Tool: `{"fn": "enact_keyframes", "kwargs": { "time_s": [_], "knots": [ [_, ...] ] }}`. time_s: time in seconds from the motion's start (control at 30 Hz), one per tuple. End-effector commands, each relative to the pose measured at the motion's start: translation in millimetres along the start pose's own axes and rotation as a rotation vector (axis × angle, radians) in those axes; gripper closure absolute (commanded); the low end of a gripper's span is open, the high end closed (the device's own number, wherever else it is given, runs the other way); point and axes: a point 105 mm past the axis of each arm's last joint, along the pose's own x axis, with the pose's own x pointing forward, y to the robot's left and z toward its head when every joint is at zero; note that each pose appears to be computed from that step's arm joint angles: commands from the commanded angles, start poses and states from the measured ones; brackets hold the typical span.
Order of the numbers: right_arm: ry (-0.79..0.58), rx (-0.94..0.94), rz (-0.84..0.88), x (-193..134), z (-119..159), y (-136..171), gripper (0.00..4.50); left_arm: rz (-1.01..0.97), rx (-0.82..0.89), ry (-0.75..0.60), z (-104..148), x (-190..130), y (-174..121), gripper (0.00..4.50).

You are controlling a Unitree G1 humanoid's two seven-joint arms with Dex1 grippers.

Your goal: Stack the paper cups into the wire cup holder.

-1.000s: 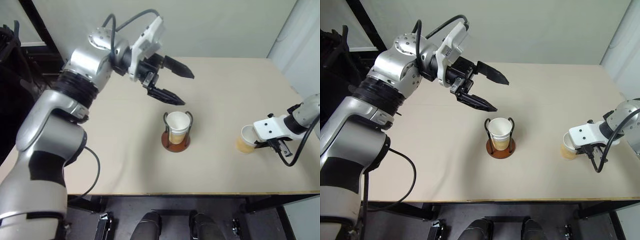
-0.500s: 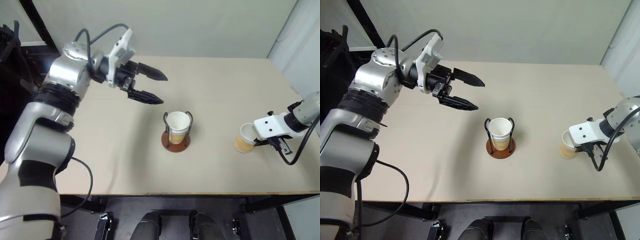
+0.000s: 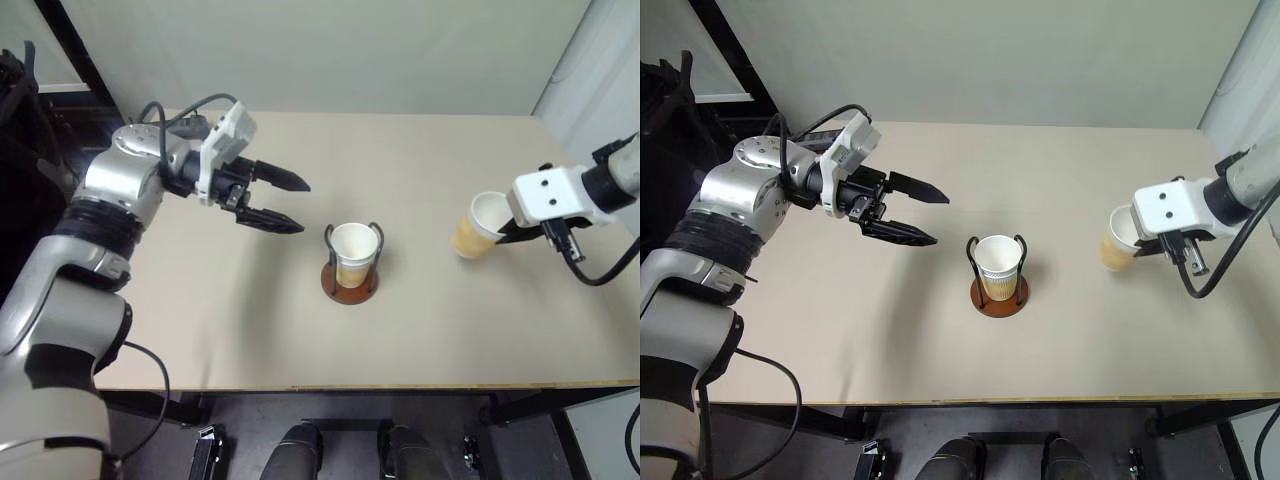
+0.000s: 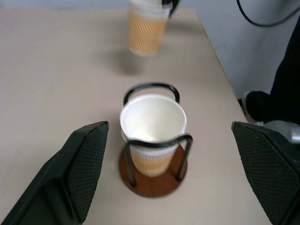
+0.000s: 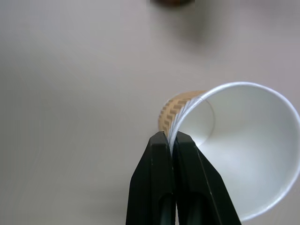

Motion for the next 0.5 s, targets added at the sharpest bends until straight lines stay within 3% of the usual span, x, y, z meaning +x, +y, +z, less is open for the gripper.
{"fn": "enact_keyframes", "kwargs": {
  "time_s": [0.03, 0.5],
  "knots": [
    [0.002, -0.031, -0.028, -16, 11, -5, 4.49, -0.019, 0.082, 0.071, -2, -8, -6, 0.0],
    [-0.097, -0.17, -0.078, -33, 76, -33, 4.49, 0.022, 0.167, 0.007, -6, -12, -1, 0.0]
  ]
}}
